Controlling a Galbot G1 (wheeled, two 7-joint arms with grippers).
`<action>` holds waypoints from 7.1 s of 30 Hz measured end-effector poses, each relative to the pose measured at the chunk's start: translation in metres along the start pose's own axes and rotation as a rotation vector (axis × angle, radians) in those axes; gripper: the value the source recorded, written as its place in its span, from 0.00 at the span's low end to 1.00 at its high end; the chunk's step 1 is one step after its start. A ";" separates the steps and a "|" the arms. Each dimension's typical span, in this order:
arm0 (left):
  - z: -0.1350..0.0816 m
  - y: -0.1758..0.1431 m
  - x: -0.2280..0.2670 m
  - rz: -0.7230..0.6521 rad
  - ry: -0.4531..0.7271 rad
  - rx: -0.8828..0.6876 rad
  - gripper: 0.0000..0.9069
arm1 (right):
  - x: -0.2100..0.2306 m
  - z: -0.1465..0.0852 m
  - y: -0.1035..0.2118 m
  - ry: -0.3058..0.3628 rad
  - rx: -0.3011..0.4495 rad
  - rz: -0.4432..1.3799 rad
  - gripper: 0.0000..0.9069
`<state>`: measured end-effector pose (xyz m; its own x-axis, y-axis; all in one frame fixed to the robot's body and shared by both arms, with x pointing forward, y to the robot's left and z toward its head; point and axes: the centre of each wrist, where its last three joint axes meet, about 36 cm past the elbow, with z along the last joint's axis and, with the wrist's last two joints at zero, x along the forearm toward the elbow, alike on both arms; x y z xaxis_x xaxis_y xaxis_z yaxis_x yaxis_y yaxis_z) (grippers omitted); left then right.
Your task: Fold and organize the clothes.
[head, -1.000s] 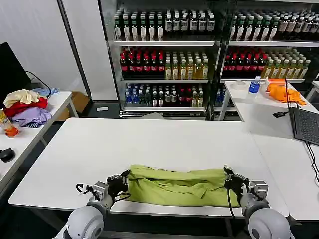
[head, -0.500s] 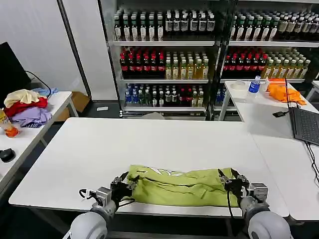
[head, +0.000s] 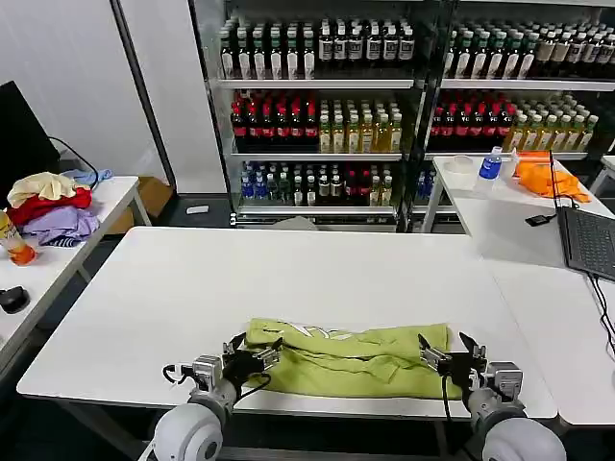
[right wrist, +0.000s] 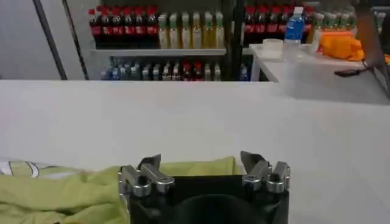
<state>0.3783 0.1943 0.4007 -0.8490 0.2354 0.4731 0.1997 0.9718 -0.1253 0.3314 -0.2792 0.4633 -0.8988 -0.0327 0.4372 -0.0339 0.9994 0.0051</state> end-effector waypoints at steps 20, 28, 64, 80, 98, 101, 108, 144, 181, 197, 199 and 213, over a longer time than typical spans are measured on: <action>0.012 -0.006 -0.006 0.014 0.018 0.106 0.07 | 0.003 0.001 0.003 0.000 -0.005 -0.001 1.00; 0.012 -0.004 -0.008 0.029 0.015 0.158 0.03 | 0.005 0.002 0.003 0.002 -0.003 0.004 1.00; -0.069 0.111 0.047 -0.103 -0.107 0.165 0.02 | 0.002 -0.003 0.002 -0.015 -0.009 0.001 1.00; -0.065 0.016 0.035 0.176 -0.078 0.239 0.02 | 0.002 -0.001 -0.001 -0.011 -0.006 0.008 1.00; -0.043 -0.048 0.001 0.286 -0.007 0.165 1.00 | 0.001 0.000 -0.001 -0.008 0.002 0.002 1.00; -0.042 -0.056 0.000 0.306 -0.010 0.152 1.00 | 0.000 0.000 0.000 -0.008 0.002 -0.001 1.00; -0.043 -0.063 0.004 0.348 -0.024 0.146 1.00 | -0.002 0.000 0.001 -0.008 -0.002 -0.002 1.00; -0.012 0.030 -0.004 0.062 0.083 0.217 0.99 | -0.007 0.001 0.002 -0.015 -0.007 0.000 1.00; -0.028 0.079 -0.009 0.159 0.084 0.576 0.02 | -0.001 -0.004 0.001 -0.025 -0.013 0.006 1.00; -0.158 0.226 0.076 -0.115 -0.188 0.245 0.02 | 0.000 -0.014 0.007 -0.068 -0.059 -0.016 1.00; -0.170 0.228 0.086 -0.132 -0.202 0.176 0.02 | -0.001 -0.014 0.008 -0.070 -0.065 -0.018 1.00; -0.097 0.156 0.043 -0.138 -0.090 -0.188 0.02 | 0.007 -0.008 0.008 -0.068 -0.067 -0.004 1.00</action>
<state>0.4205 0.3571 0.4858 -0.9130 0.1067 0.3937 0.1593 0.9818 0.1033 0.3279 -0.2715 0.4735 -0.9263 -0.0353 0.3751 -0.0106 0.9976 0.0677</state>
